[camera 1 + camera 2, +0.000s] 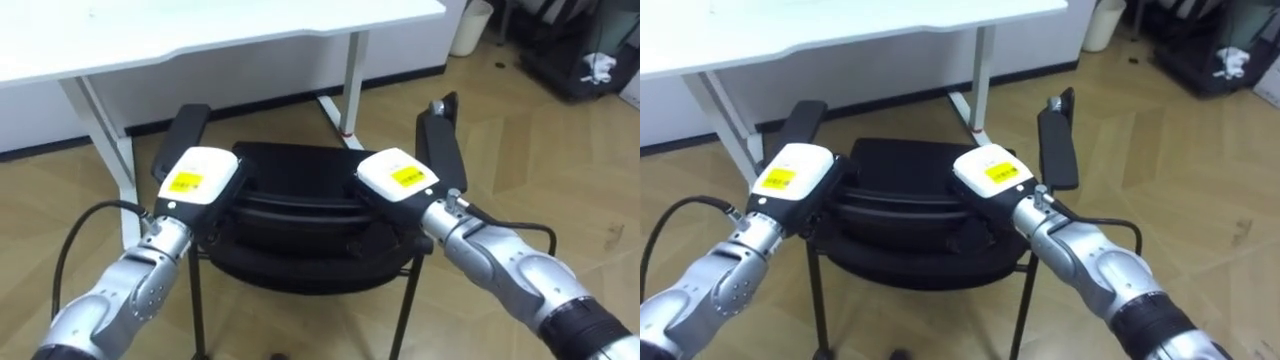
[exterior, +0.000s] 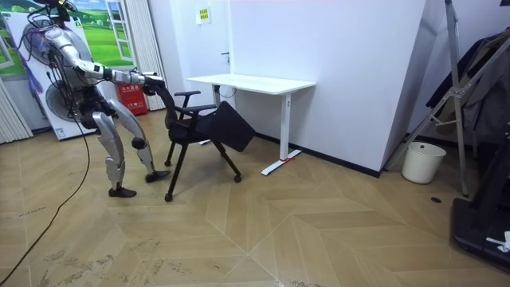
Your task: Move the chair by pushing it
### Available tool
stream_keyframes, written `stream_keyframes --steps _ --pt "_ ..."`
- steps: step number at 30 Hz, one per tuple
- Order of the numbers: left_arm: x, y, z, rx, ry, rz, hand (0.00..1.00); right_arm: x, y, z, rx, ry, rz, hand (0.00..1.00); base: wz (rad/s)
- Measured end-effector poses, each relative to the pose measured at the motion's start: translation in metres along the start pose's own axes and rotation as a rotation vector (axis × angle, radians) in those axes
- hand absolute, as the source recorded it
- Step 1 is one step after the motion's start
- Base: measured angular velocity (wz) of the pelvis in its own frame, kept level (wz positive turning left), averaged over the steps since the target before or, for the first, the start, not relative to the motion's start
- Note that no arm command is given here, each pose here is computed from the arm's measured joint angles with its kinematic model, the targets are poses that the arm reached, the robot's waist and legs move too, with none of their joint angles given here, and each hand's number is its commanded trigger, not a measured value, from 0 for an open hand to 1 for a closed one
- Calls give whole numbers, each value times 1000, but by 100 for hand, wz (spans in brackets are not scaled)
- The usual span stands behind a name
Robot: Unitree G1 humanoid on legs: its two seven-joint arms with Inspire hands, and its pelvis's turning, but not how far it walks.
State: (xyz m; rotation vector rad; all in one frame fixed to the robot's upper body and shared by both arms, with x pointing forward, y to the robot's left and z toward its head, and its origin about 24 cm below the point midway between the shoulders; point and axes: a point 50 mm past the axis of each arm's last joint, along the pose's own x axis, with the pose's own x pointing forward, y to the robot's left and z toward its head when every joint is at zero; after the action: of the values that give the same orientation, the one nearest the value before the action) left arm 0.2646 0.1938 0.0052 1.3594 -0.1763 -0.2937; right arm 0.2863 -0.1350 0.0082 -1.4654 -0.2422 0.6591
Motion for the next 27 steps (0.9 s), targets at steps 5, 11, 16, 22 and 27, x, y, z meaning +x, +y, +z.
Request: stream_keyframes --steps 5,11,16,22,27 --pt "-8 5 0 -3 22 17 100 0 -5 4 -15 -21 -22 100 -23" --pt "-4 12 1 7 19 18 100 0 -8 2 -20 -15 -49 100 -1" --pt "-2 11 3 4 18 8 100 0 -8 1 -22 -10 -45 100 5" --pt "-5 6 -2 9 14 -10 100 0 2 6 20 -28 -20 100 2" --pt "-14 1 -15 12 31 -43 100 4 13 20 45 -61 12 100 11"
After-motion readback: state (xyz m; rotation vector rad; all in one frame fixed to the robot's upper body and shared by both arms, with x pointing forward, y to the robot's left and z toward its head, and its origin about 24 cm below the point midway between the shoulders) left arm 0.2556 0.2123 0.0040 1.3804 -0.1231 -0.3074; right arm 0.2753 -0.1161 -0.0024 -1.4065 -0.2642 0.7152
